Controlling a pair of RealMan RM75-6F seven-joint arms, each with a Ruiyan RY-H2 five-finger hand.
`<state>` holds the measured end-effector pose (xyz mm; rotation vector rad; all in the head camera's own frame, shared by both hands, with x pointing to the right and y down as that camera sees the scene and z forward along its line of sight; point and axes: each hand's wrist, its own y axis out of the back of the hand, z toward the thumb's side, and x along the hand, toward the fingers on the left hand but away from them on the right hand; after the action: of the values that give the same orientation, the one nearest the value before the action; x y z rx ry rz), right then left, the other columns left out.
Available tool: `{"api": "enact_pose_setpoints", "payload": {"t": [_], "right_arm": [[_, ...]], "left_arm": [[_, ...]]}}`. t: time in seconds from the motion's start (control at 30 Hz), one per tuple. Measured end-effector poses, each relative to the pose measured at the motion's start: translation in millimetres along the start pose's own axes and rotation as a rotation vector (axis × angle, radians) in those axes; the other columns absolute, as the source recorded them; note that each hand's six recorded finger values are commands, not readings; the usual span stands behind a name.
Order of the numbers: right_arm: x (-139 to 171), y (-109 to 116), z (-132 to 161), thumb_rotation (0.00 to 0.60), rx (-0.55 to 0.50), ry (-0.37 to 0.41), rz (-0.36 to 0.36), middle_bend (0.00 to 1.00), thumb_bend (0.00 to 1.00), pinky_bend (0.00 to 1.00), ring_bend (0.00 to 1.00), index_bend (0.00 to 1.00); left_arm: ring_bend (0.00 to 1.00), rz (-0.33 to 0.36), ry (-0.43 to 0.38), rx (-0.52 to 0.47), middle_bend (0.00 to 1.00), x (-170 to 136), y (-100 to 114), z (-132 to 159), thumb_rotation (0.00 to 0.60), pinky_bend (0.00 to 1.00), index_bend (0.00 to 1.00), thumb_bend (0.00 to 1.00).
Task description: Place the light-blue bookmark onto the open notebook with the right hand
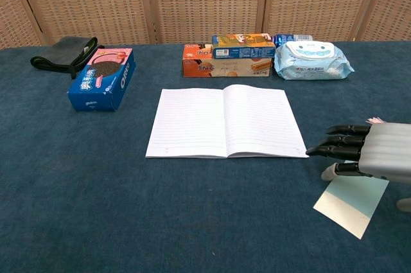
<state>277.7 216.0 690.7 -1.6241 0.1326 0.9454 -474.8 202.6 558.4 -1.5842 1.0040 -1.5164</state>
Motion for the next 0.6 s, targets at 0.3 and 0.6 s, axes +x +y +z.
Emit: {"api": "enact_pose_setpoints", "payload": {"t": [0.3, 0.6], "right_arm": [[0.4, 5.4, 1.6, 0.600, 0.009, 0.005, -0.024, 0.00, 0.26, 0.00, 0.00, 0.62], [0.5, 8.8, 1.9, 0.600, 0.014, 0.004, -0.037, 0.00, 0.26, 0.00, 0.00, 0.62]], "left_arm": [[0.00, -0.001, 0.001, -0.001, 0.00, 0.1, -0.1, 0.0, 0.600, 0.00, 0.00, 0.00], [0.00, -0.001, 0.000, -0.004, 0.00, 0.0, 0.5, -0.2, 0.600, 0.00, 0.00, 0.00]]}}
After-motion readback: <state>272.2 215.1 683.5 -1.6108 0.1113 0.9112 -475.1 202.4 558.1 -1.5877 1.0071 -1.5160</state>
